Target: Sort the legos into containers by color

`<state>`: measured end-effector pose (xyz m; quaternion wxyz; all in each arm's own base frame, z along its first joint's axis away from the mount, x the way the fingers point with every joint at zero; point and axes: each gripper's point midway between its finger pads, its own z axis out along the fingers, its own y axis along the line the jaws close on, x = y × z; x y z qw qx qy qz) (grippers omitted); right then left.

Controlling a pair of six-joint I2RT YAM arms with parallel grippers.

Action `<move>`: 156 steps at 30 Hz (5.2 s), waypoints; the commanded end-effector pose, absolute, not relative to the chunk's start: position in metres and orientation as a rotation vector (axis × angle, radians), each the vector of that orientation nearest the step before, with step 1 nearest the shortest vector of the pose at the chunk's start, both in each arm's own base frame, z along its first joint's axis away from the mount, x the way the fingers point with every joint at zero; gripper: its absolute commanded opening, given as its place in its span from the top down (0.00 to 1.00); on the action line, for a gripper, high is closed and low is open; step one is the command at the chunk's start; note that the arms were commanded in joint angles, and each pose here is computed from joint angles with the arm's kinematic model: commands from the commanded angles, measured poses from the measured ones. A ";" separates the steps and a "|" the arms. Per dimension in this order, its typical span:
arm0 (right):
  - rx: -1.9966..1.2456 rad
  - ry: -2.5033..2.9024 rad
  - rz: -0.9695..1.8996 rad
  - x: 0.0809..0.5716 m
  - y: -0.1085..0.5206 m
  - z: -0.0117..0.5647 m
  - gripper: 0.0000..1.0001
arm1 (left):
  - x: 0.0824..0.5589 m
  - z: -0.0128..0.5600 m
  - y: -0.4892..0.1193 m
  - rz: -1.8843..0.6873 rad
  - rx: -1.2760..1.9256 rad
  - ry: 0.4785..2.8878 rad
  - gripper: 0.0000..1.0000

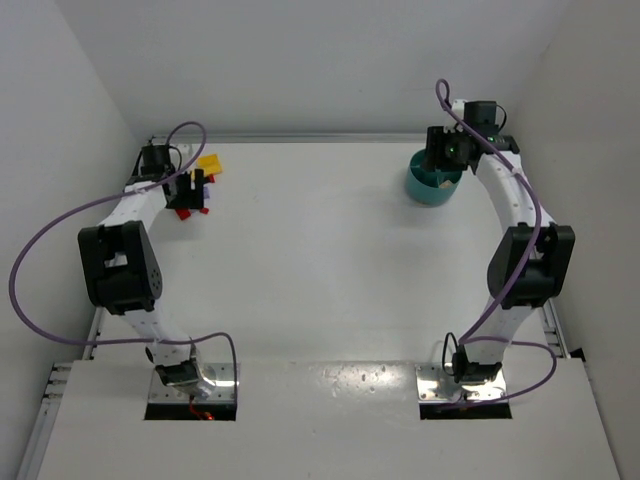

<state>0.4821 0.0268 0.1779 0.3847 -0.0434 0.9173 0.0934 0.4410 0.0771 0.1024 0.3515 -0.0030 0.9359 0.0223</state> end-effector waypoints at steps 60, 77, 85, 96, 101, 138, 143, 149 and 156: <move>-0.139 2.370 0.228 0.494 0.031 0.159 0.47 | 0.475 0.033 0.126 0.204 -0.369 2.512 0.46; -0.264 2.380 1.125 0.397 0.172 0.141 0.48 | 0.414 0.120 0.017 -0.594 0.241 2.249 0.74; -0.386 2.275 1.415 0.376 0.243 0.178 0.53 | 0.369 0.164 -0.084 -0.820 0.543 2.107 0.72; -0.474 2.324 1.566 0.365 0.300 0.170 0.31 | 0.325 0.187 -0.180 -0.692 0.874 1.994 0.71; -0.495 2.292 1.693 0.357 0.314 0.179 0.28 | 0.316 0.192 -0.199 -0.673 0.942 1.948 0.71; -0.677 2.216 1.908 0.318 0.357 0.188 1.00 | 0.304 0.182 -0.206 -0.544 0.974 1.920 0.31; -0.634 2.224 1.712 0.348 0.331 0.188 1.00 | 0.309 0.198 -0.192 -0.479 0.897 1.900 0.00; -0.540 2.314 1.115 0.415 0.244 0.189 1.00 | 0.335 0.214 -0.153 -0.383 0.663 1.954 0.00; -0.451 2.410 0.421 0.480 0.123 0.192 1.00 | 0.348 0.209 -0.140 -0.405 0.595 1.965 0.00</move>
